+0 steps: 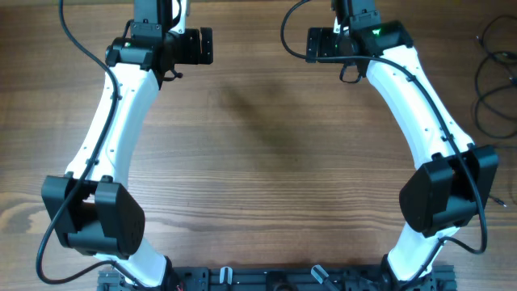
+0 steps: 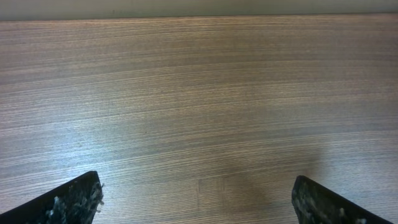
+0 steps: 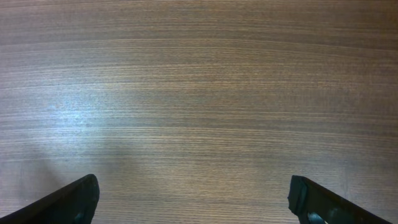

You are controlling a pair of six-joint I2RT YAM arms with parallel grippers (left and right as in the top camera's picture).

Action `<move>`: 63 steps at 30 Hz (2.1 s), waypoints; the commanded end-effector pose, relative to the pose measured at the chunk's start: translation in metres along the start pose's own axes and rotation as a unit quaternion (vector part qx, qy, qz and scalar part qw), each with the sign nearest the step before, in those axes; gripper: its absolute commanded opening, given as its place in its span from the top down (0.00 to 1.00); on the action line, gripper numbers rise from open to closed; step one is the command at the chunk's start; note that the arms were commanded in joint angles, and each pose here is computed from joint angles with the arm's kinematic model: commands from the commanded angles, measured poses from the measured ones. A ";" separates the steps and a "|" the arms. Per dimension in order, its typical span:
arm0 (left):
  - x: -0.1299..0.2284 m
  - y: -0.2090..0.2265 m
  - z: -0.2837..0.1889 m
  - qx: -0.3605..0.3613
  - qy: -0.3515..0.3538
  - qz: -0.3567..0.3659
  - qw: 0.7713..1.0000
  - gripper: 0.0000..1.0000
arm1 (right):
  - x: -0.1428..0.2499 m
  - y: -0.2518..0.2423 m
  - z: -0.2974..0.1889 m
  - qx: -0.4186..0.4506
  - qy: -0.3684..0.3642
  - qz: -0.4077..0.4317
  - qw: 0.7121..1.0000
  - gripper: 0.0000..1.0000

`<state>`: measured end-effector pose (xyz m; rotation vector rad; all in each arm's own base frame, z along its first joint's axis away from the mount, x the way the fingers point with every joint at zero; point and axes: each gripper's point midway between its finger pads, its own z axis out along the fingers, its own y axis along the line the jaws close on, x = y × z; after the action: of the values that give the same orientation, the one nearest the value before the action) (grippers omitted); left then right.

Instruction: Untangle cables

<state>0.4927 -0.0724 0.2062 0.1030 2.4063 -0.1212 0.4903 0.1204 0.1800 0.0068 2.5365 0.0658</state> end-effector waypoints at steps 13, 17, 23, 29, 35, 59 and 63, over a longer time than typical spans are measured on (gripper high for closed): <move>-0.003 -0.005 0.001 0.007 -0.002 0.009 1.000 0.00 | 0.001 0.002 0.004 -0.001 0.002 0.006 1.000 0.00; -0.003 -0.005 0.001 0.006 -0.002 0.009 1.000 0.00 | 0.001 0.002 0.004 -0.001 0.002 0.006 1.000 0.00; -0.003 -0.005 0.001 0.007 -0.002 0.009 1.000 0.00 | 0.001 0.002 0.004 -0.001 0.002 0.006 1.000 0.00; -0.003 -0.005 0.001 0.007 -0.002 0.009 1.000 0.00 | 0.001 0.002 0.004 -0.001 0.002 0.006 1.000 0.00; -0.003 -0.005 0.001 0.006 -0.002 0.009 1.000 0.00 | 0.001 0.002 0.004 -0.001 0.002 0.006 1.000 0.00; 0.012 -0.004 -0.016 0.011 -0.062 -0.030 0.998 0.00 | 0.001 0.002 0.004 -0.001 0.002 0.006 1.000 0.00; 0.041 -0.002 -0.032 0.012 -0.081 -0.033 0.996 0.00 | 0.001 0.002 0.004 -0.001 0.002 0.006 1.000 0.00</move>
<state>0.4687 -0.0691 0.1952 0.0370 2.2847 -0.1603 0.4906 0.1204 0.1802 0.0070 2.5350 0.0659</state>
